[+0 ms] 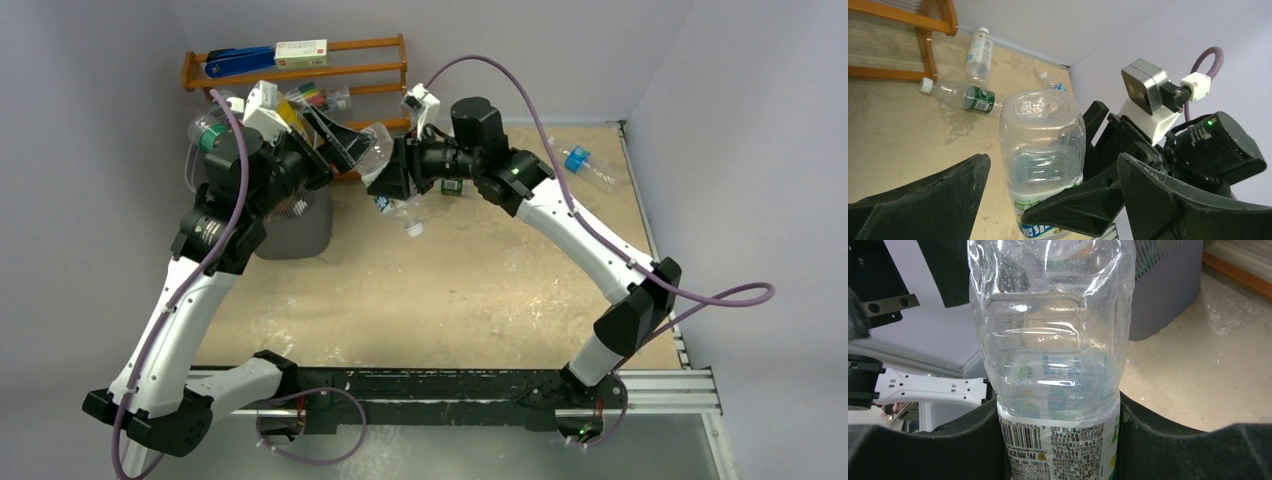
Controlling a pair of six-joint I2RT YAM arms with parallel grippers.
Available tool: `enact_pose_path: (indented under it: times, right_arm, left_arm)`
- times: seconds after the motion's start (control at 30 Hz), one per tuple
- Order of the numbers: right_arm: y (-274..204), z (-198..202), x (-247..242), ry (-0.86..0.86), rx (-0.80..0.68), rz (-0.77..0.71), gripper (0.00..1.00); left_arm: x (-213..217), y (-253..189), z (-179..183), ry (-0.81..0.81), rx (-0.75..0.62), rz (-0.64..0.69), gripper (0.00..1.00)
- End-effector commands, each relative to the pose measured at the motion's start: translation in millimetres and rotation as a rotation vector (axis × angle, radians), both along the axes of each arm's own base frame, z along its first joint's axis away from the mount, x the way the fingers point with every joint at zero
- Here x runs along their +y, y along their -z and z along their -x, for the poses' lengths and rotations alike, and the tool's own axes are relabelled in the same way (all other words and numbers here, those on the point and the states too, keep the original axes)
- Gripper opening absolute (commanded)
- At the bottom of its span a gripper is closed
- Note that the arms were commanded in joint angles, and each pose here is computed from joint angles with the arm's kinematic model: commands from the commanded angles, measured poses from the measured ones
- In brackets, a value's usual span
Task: Put the plastic bottles in the bin
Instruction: Place the plastic bottle in the trash bin.
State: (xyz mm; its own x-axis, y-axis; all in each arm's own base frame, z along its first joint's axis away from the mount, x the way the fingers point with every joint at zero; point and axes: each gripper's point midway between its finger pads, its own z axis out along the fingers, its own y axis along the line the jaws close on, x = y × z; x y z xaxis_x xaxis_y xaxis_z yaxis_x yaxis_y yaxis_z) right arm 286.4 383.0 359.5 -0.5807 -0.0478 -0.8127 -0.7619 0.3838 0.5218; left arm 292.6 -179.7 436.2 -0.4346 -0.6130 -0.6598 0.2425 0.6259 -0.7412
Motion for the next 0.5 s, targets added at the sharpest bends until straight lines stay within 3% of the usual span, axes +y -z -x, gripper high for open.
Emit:
enact_pose_path:
  times: [0.0,0.4,0.47]
  right_arm:
    - [-29.4,6.2,8.8,0.006,-0.081,-0.02,0.51]
    - [-34.5,18.4,27.8,-0.011,-0.103,-0.002,0.5]
    - [-34.3,19.3,29.8,-0.014,-0.103,0.0,0.5]
  left_arm:
    - [6.9,11.2,-7.6,-0.036,-0.002,-0.066,1.0]
    - [18.5,37.7,-20.5,-0.107,0.066,-0.16,1.0]
    - [18.9,37.1,-23.1,-0.115,0.065,-0.163,0.94]
